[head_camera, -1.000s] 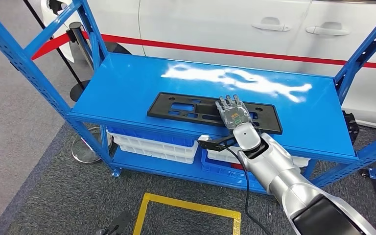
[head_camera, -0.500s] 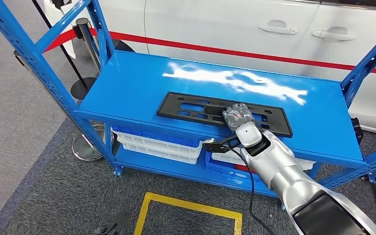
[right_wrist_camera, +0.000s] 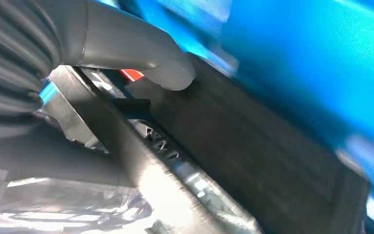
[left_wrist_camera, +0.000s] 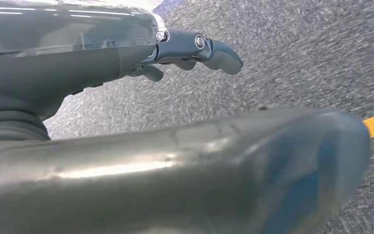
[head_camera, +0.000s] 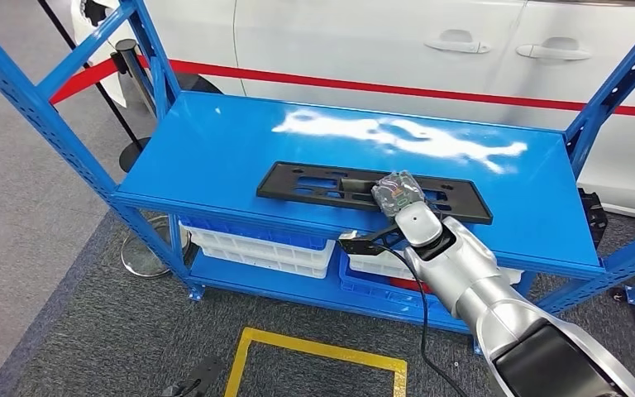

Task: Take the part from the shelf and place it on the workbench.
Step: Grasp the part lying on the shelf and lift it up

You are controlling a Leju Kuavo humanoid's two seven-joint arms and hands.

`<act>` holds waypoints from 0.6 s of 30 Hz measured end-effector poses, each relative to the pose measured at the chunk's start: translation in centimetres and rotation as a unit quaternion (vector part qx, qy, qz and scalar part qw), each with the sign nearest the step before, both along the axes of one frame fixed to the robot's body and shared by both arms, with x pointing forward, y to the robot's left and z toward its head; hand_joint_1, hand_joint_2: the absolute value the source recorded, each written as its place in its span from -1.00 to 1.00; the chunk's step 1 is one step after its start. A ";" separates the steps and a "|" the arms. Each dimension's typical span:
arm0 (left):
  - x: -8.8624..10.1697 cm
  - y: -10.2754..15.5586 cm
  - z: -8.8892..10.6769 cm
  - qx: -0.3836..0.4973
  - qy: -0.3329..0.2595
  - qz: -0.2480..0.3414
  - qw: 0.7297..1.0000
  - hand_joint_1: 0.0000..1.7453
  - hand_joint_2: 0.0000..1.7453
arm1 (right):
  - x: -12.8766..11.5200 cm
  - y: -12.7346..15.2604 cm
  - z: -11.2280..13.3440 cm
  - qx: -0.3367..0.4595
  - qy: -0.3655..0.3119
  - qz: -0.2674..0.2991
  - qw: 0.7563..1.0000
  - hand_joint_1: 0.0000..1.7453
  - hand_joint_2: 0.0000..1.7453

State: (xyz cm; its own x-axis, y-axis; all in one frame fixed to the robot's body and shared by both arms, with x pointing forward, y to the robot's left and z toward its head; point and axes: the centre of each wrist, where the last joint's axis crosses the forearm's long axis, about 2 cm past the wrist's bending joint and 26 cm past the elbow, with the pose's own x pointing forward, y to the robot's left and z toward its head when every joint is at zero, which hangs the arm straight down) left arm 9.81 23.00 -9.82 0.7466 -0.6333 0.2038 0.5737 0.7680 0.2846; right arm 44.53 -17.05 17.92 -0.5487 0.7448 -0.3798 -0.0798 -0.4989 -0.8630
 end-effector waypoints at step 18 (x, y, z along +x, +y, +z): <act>-2.1 0.2 -0.4 -0.012 -0.013 0.021 1.000 -1.00 1.00 | -3.1 0.1 16.1 0.666 0.050 0.319 0.672 0.91 1.00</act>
